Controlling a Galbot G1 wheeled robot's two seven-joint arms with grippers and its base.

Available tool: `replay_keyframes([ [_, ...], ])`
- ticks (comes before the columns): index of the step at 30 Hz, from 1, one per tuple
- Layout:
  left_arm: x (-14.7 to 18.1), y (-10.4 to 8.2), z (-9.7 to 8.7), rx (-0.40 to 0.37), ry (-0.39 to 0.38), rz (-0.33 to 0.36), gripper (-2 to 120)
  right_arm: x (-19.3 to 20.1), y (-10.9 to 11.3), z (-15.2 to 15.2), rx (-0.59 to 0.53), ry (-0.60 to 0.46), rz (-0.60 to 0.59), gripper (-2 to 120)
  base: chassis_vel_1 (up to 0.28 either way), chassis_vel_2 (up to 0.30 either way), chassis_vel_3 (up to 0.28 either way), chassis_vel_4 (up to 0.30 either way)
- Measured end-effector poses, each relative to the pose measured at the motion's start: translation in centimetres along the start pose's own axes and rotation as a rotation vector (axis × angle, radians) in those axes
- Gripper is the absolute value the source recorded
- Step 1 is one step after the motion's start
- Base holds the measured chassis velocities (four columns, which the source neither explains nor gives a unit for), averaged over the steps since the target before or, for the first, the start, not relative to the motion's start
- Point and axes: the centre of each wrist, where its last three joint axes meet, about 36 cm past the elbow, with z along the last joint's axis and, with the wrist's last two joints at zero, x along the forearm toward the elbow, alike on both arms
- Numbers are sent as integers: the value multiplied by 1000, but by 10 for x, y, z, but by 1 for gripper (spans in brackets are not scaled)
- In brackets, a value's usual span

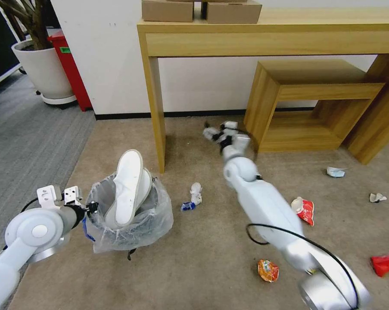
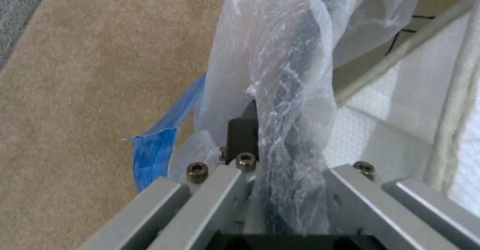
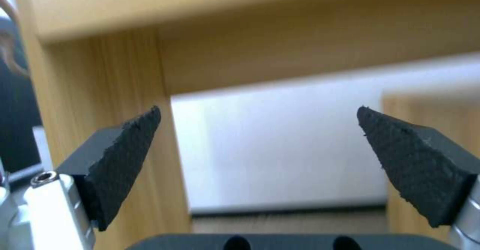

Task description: Pick up the trash bin and place the garbage on the floor into it.

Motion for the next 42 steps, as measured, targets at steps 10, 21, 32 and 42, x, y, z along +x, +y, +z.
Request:
replay_keyframes([
  [10,2,-9,10,20,2,28,0,143,-78,-48,210,-128,39,100,0,0,0,0],
  [21,7,-13,19,13,11,35,0,231,-57,-30,205,-139,103,100,0,0,0,0],
  [32,7,-14,21,3,10,40,0,248,-47,-18,216,-105,138,100,0,0,0,0],
  [42,8,-14,23,-1,16,45,0,246,-33,-4,163,-119,123,100,0,0,0,0],
])
